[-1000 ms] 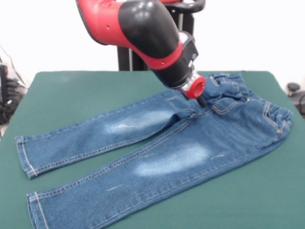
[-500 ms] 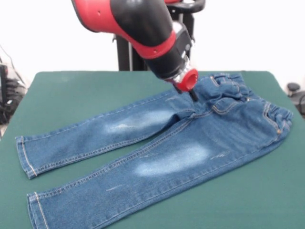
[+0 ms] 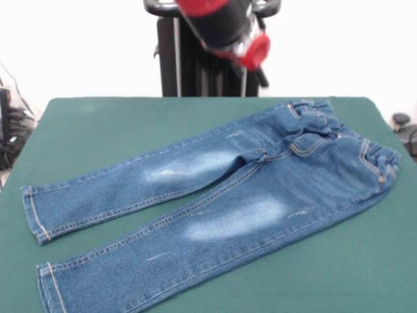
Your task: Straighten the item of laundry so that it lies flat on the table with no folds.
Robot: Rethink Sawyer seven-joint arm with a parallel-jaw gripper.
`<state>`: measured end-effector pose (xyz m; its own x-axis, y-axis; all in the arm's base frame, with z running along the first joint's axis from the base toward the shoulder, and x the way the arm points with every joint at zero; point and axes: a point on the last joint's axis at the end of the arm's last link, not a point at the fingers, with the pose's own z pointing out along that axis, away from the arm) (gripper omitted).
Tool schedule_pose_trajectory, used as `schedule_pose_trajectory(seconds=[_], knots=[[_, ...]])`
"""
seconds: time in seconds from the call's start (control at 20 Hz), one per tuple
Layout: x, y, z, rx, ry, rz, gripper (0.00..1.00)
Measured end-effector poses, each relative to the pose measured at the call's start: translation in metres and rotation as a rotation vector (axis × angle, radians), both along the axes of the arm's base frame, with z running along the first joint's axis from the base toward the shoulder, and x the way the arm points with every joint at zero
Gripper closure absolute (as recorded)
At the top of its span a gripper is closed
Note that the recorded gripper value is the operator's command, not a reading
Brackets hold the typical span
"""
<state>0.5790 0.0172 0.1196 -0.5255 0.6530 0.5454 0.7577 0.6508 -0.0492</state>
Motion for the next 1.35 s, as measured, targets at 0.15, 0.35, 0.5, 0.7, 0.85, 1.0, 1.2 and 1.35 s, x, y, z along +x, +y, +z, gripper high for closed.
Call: schedule_pose_trajectory(seconds=[0.15,0.35,0.5,0.7,0.85,1.0,1.2,1.35], knots=[[0.011,-0.002,0.036,-0.024,0.025,0.006,0.00],[0.031,-0.010,0.079,-0.075,0.022,0.004,0.00],[0.044,-0.020,0.099,-0.121,-0.005,0.010,0.00],[0.060,-0.033,0.117,-0.189,-0.057,0.038,0.00],[0.072,-0.043,0.126,-0.236,-0.092,0.058,0.00],[0.081,-0.053,0.132,-0.274,-0.115,0.068,0.00],[0.097,-0.064,0.145,-0.321,-0.157,0.080,0.00],[0.107,-0.068,0.154,-0.343,-0.186,0.089,0.00]])
